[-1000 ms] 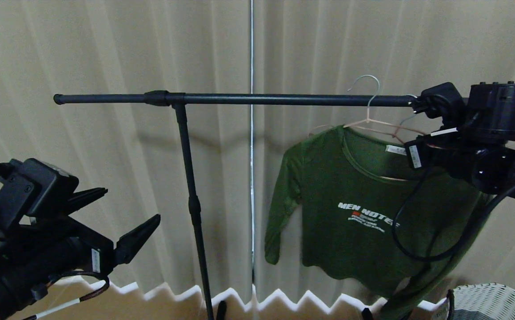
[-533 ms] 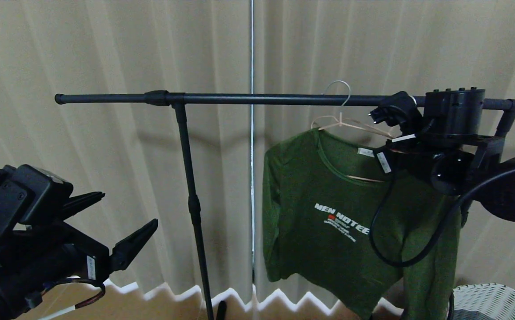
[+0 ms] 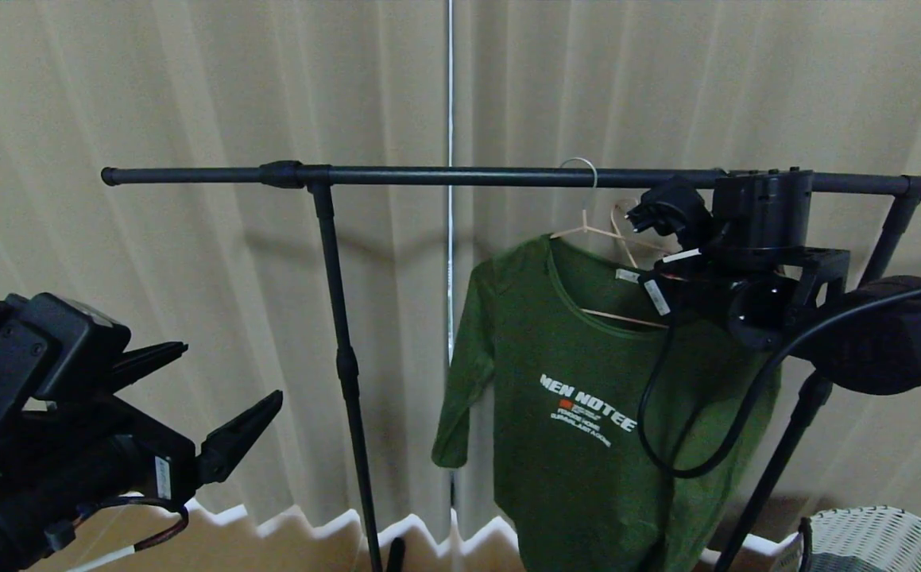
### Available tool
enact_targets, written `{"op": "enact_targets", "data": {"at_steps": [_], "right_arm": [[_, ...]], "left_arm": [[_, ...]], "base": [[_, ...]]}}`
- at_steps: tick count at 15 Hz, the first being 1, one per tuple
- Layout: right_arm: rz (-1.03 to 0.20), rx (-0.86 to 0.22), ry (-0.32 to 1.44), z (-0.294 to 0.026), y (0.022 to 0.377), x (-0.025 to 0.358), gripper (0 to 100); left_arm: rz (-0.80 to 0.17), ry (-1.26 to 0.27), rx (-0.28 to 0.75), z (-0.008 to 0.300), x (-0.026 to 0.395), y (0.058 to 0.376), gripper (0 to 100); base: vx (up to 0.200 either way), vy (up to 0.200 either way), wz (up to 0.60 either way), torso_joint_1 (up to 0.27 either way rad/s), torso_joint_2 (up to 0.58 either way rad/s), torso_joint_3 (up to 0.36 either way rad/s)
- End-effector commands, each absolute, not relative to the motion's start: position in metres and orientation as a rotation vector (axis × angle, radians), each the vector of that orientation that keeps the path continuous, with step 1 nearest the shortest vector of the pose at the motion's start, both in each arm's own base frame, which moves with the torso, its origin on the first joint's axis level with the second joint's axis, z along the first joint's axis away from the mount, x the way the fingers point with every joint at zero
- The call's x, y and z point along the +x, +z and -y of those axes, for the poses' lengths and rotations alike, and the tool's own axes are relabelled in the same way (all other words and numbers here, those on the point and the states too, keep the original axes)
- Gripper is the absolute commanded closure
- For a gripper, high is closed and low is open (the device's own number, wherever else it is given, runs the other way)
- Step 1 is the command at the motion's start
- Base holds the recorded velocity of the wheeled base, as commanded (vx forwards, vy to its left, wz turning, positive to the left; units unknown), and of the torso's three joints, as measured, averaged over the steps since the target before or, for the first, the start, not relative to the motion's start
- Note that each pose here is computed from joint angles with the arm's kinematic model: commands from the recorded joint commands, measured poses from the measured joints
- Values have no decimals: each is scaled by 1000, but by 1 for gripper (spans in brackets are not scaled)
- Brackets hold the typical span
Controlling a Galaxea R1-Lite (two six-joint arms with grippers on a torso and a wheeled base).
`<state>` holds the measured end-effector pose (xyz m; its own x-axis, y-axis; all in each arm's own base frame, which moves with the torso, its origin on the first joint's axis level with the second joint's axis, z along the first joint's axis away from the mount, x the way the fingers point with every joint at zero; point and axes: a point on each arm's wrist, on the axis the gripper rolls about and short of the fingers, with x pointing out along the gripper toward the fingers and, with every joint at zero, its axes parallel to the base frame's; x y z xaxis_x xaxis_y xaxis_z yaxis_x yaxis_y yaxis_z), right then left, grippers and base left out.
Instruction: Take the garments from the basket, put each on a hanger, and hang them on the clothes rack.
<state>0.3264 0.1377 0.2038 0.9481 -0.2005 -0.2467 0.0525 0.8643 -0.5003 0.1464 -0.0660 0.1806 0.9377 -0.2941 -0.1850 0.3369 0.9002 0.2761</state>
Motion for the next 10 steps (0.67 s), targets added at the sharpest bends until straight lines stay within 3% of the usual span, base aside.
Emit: {"op": "enact_targets", "data": {"at_steps": [1,5,6,9,10], "right_arm": [[-297,-521,-110,-151,198,335,100],[-304,-531,-99,-154,195,333,100],[-304,-529,-97,-154,195,332,0],[-302,-522,-94,-154,194,330,0],[-312,-466,-96,-151,190,324,0]], "left_arm": [[-141,-327,311,66,146,180,0],[-141,-325,311,65,145,180,0],[-143,-325,311,65,145,179,0],[-141,-325,311,65,145,180,0],[-127,-320,306,64,143,182,0]], "base": [[0,0,0,0,0,0],[0,0,0,0,0,0],[0,0,0,0,0,0],[0,0,0,0,0,0],[0,0,0,0,0,0]]}}
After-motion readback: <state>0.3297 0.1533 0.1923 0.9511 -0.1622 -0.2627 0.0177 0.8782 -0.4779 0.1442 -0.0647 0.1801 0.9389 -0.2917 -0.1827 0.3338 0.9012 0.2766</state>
